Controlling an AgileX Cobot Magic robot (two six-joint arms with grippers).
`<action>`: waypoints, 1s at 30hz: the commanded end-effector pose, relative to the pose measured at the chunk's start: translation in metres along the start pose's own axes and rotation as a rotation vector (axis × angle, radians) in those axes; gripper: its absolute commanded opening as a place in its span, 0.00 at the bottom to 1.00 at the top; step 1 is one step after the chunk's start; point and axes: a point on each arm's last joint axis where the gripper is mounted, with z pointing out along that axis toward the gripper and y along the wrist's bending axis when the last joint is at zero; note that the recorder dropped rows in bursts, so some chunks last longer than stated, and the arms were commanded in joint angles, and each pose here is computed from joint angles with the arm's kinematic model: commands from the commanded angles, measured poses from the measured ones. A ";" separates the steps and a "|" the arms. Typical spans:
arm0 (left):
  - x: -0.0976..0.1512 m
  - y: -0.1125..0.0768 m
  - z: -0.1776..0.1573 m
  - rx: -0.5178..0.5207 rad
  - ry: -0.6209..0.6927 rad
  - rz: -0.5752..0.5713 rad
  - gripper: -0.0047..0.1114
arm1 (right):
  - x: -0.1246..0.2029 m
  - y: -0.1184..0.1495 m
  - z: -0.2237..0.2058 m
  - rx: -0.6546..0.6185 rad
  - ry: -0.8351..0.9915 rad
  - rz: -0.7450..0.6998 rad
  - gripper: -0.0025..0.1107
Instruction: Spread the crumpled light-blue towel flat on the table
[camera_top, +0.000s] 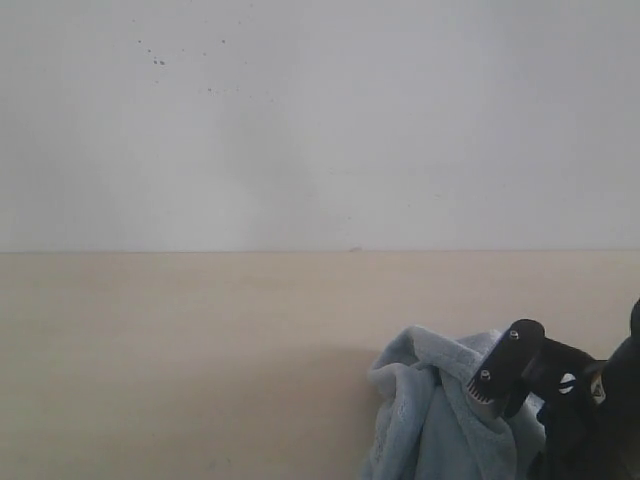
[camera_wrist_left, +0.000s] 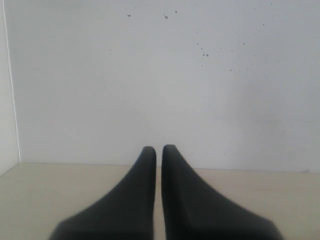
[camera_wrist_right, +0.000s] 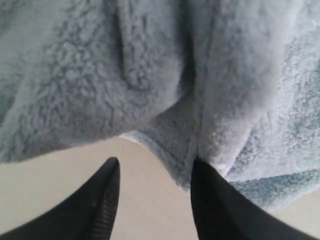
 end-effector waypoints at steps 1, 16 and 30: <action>0.001 0.000 0.000 0.002 0.005 0.002 0.07 | 0.001 -0.002 0.000 0.012 -0.006 -0.001 0.40; 0.001 0.000 0.000 0.002 0.005 0.002 0.07 | 0.002 -0.011 -0.010 0.118 -0.023 0.024 0.40; 0.001 0.000 0.000 0.002 0.005 0.002 0.07 | -0.002 -0.002 0.008 0.004 -0.024 0.024 0.40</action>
